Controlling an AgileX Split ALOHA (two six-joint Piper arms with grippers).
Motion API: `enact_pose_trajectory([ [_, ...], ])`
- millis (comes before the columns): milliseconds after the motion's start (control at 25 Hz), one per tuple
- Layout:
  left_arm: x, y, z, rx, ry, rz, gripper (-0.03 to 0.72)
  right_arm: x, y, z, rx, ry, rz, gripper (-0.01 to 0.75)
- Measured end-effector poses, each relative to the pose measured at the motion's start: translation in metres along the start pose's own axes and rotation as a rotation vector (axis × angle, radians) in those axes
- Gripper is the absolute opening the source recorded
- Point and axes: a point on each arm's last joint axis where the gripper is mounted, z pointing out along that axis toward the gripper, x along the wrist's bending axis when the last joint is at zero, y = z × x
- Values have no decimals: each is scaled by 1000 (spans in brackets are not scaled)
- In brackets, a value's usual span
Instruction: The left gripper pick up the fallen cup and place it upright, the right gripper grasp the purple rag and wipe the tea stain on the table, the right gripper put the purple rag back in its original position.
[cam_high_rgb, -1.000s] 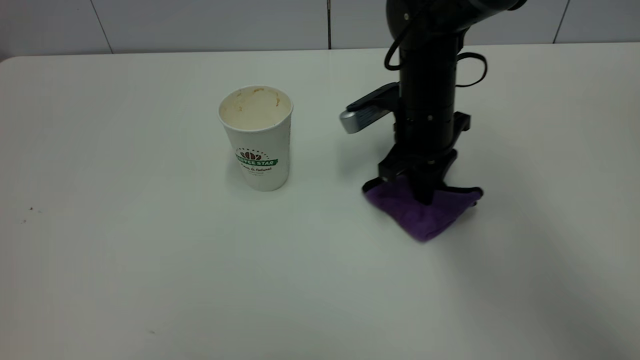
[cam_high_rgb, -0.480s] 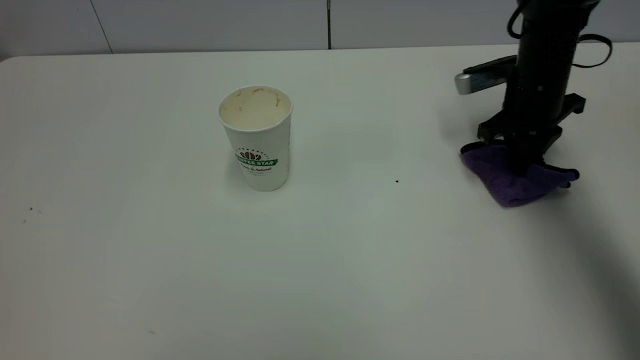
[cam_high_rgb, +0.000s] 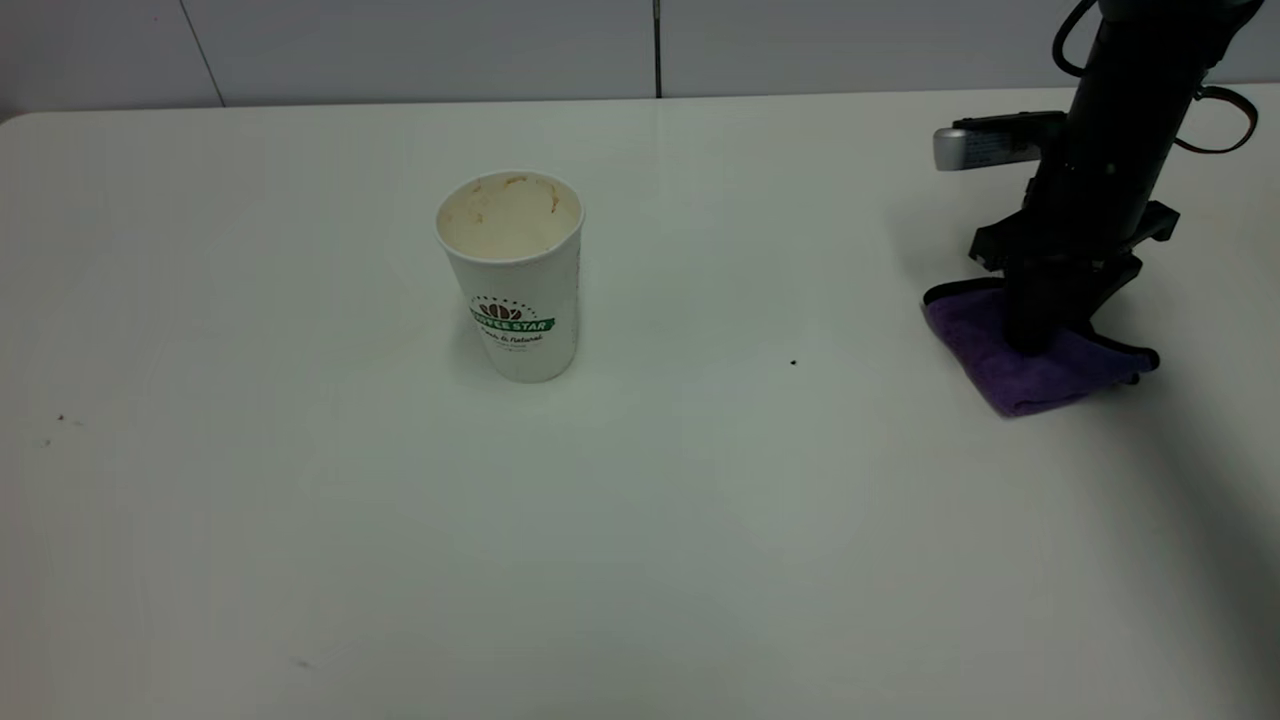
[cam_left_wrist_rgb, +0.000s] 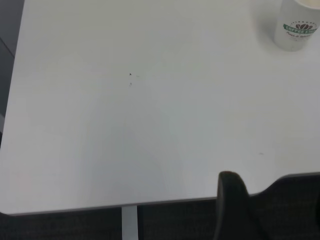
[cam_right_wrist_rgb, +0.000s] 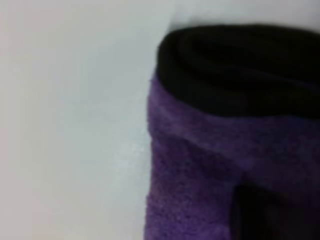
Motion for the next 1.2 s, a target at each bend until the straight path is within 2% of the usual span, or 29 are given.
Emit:
enact_pose_trajectory([
  [120, 0, 0, 0, 0, 0, -1, 427, 3, 1, -10, -14, 14, -16, 459],
  [240, 0, 0, 0, 0, 0, -1, 427, 8, 5, -41, -54, 11, -34, 511],
  [520, 0, 0, 0, 0, 0, -1, 427, 29, 0, -152, -149, 11, -73, 503],
  [680, 0, 0, 0, 0, 0, -1, 427, 45, -15, -225, -248, -18, -103, 494],
  [880, 0, 0, 0, 0, 0, -1, 427, 68, -48, -312, -406, -58, -73, 492],
  [1200, 0, 0, 0, 0, 0, -1, 427, 104, -131, -385, -548, -70, 31, 490],
])
